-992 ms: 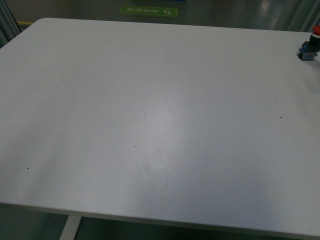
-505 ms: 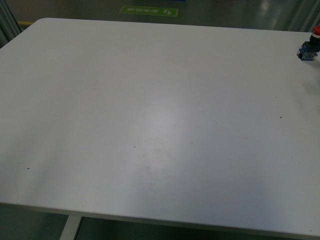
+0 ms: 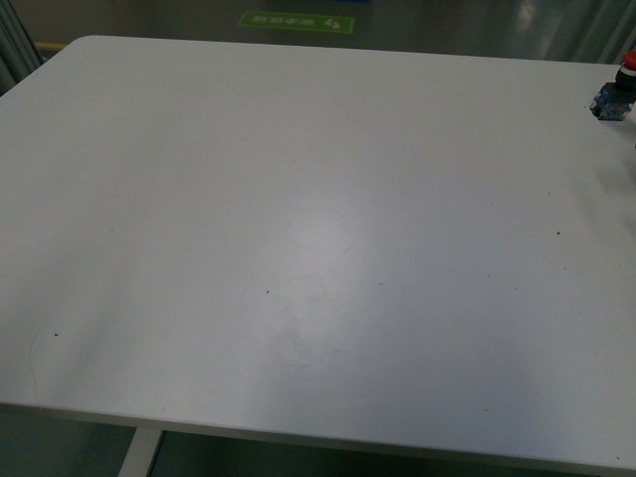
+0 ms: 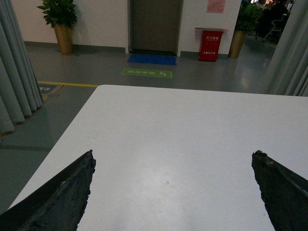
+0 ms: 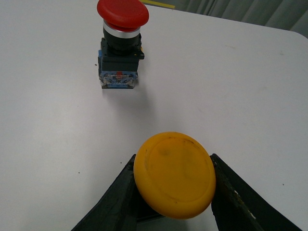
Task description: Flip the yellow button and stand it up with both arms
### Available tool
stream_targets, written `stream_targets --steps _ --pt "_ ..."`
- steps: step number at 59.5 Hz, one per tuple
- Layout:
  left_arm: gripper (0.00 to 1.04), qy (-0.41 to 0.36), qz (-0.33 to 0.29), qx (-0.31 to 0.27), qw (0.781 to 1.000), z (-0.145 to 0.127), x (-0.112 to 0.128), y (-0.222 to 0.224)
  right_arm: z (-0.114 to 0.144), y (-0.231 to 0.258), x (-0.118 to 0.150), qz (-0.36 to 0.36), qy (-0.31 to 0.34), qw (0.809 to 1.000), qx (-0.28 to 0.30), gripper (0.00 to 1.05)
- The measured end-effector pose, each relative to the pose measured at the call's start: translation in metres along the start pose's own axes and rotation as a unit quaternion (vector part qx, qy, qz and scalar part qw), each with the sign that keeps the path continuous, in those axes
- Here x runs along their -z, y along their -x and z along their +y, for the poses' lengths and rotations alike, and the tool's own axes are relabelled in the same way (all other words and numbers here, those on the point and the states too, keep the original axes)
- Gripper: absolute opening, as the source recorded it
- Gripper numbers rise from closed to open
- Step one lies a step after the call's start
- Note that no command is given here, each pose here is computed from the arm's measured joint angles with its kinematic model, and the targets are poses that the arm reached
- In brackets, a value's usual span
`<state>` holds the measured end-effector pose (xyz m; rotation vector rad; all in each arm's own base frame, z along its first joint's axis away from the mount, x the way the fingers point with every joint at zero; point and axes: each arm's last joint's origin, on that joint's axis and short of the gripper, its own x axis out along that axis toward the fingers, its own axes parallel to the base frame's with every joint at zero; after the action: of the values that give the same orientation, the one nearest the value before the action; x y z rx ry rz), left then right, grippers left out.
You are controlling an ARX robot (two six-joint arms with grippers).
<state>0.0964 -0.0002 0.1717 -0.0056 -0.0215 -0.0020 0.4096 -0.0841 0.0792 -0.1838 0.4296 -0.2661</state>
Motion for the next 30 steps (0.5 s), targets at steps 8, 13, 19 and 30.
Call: stream_targets --steps 8,13,19,30 --pt "0.98 0.000 0.000 0.000 1.000 0.0000 0.0000 0.0000 0.0019 0.0001 0.0007 0.000 0.005 1.000 -0.004 0.34" --pt "0.98 0.000 0.000 0.000 1.000 0.0000 0.0000 0.0000 0.0029 0.0004 0.0014 0.001 0.007 1.000 -0.006 0.34" --pt "0.98 0.000 0.000 0.000 1.000 0.0000 0.0000 0.0000 0.0039 0.0005 0.0013 0.001 0.007 1.000 -0.008 0.34" --pt "0.98 0.000 0.000 0.000 1.000 0.0000 0.0000 0.0000 0.0054 0.0005 0.0011 0.002 0.008 1.000 -0.011 0.53"
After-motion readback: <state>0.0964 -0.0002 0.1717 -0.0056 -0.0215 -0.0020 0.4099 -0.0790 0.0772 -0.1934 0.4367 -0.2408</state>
